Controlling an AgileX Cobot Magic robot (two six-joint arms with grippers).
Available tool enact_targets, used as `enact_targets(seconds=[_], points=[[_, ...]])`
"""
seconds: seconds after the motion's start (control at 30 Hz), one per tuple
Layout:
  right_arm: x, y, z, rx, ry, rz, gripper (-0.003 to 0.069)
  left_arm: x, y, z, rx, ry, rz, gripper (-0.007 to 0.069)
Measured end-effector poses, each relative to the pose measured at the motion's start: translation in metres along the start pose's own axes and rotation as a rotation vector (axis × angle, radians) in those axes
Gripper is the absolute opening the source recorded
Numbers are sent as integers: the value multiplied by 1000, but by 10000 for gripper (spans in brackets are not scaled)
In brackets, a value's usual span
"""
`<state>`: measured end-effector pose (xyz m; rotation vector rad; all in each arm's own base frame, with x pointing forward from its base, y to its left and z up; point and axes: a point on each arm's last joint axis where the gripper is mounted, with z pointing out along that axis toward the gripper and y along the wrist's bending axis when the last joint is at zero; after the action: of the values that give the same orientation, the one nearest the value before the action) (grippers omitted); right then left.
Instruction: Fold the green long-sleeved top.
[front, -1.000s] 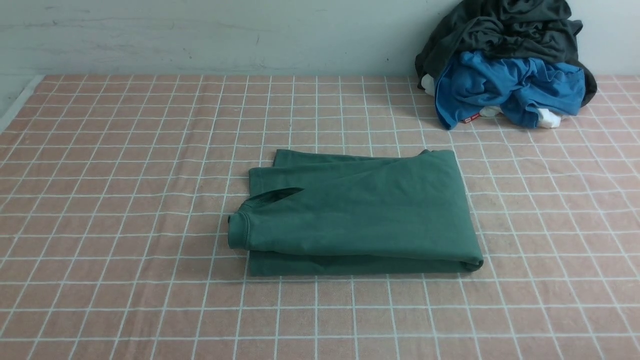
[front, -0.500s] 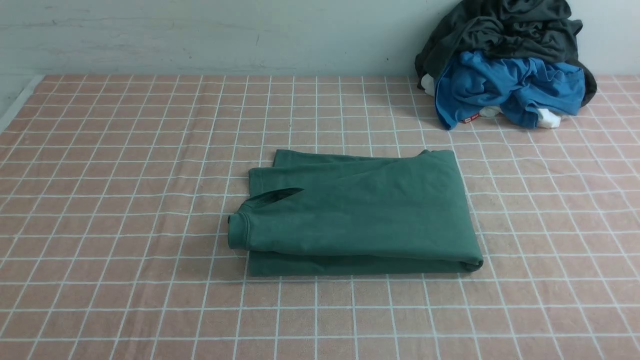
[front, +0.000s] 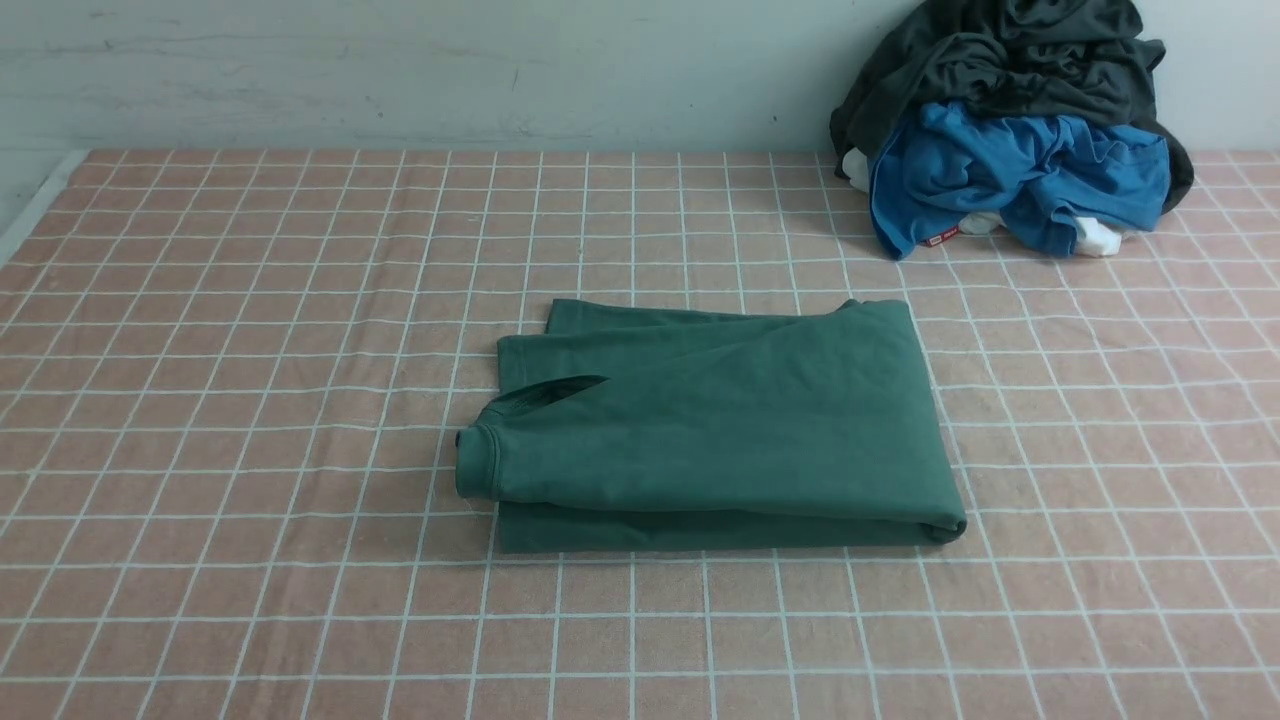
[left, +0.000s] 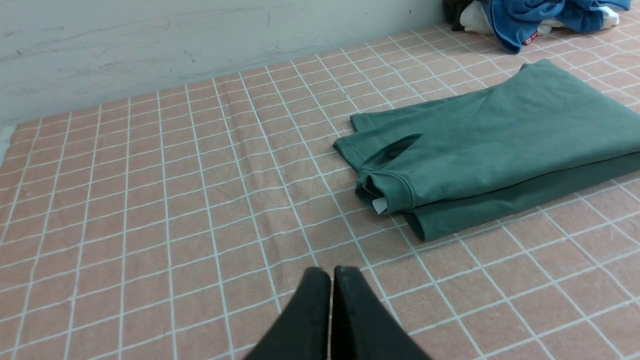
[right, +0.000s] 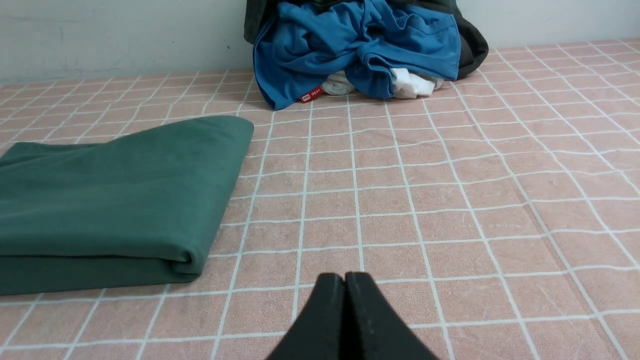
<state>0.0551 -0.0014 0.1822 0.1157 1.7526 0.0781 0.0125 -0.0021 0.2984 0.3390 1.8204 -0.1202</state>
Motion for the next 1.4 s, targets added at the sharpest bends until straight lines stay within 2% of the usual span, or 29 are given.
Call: enact_targets(seconds=[0.6,0.8,0.97,1.13,1.4], points=[[0,0,0,0,0,0,-14,1,0,1,0,-1,0,-3],[0,0,0,0,0,0,-14,9,1,18,-31,-80,34,-3],[0,0,0,0,0,0,-14,31,2,43,-98,-159,112,-3],[0,0,0,0,0,0,-14,64,1,64,-160,-201,16,-3],[0,0,0,0,1,0,-14,93,1,71,-212,-171,-73,-3]])
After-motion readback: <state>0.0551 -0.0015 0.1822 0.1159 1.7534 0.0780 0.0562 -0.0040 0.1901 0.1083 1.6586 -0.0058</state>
